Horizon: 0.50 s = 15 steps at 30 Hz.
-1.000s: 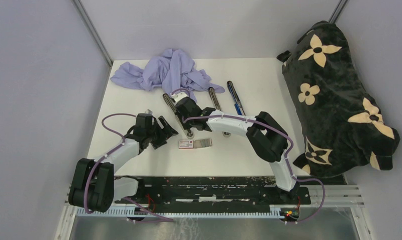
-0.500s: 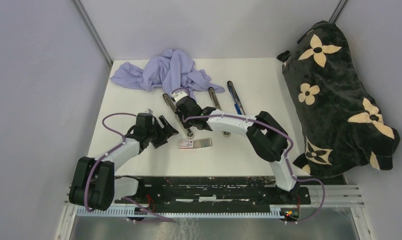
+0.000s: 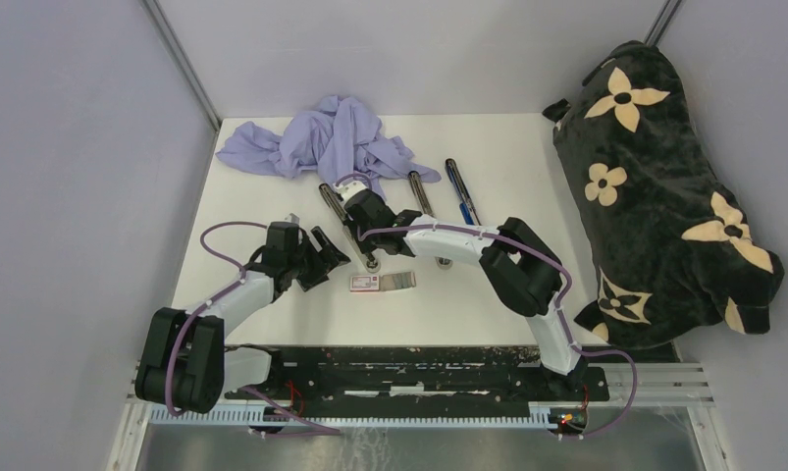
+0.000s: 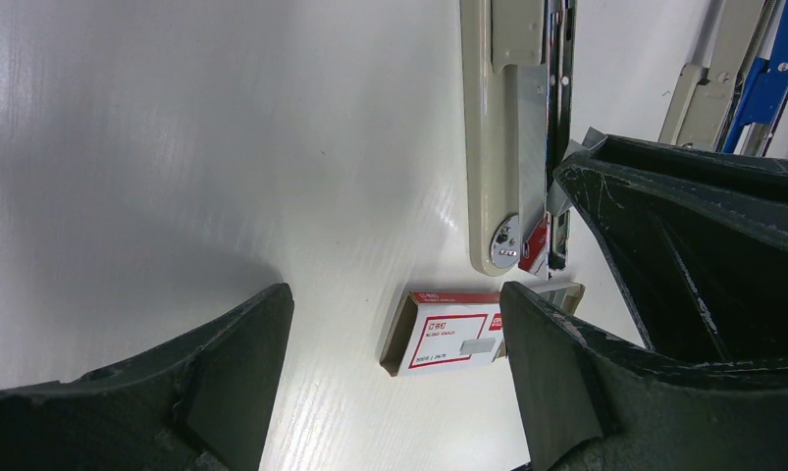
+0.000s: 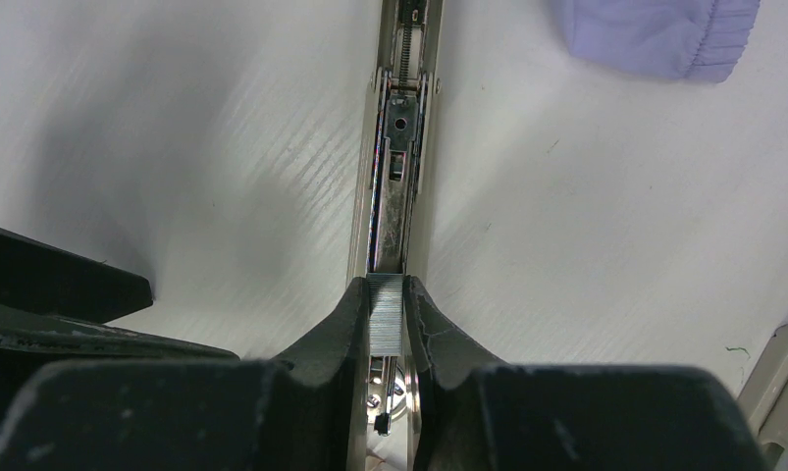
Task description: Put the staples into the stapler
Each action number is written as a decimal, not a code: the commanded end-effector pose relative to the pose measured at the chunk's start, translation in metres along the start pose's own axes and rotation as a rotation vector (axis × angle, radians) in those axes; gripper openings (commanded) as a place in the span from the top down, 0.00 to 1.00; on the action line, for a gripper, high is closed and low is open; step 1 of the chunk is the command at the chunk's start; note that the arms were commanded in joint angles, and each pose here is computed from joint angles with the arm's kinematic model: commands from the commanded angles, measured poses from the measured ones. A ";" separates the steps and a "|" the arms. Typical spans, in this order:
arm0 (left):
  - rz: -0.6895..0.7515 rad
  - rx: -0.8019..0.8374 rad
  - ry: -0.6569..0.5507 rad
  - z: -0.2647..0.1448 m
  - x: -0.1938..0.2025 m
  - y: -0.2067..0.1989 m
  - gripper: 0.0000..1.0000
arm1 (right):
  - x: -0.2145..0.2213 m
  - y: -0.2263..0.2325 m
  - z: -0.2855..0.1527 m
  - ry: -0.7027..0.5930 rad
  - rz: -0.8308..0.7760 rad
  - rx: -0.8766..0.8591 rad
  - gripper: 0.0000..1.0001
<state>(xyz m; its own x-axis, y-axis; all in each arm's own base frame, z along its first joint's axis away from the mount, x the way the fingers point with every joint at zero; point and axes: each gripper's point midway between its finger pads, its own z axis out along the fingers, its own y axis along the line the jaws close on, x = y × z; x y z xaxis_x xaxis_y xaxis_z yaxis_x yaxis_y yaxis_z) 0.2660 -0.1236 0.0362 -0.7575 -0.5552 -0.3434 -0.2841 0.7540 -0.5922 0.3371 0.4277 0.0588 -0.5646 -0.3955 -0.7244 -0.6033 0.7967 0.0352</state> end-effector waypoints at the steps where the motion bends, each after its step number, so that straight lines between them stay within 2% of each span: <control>1: -0.014 0.007 -0.001 0.000 -0.002 -0.002 0.16 | -0.037 0.003 -0.013 -0.097 0.023 -0.012 0.93; 7: -0.014 0.013 -0.003 -0.001 -0.002 -0.003 0.15 | -0.048 0.003 -0.024 -0.136 0.033 -0.018 0.93; 15: -0.017 0.015 -0.003 -0.001 -0.002 -0.003 0.15 | -0.042 0.007 -0.019 -0.117 0.040 -0.040 0.94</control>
<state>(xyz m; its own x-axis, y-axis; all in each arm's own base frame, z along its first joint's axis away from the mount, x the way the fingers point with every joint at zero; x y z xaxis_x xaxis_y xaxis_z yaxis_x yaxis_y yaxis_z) 0.2658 -0.1238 0.0362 -0.7581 -0.5548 -0.3426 -0.2839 0.7538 -0.5926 0.3393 0.4305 0.0691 -0.5536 -0.3762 -0.7430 -0.6028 0.7966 0.0458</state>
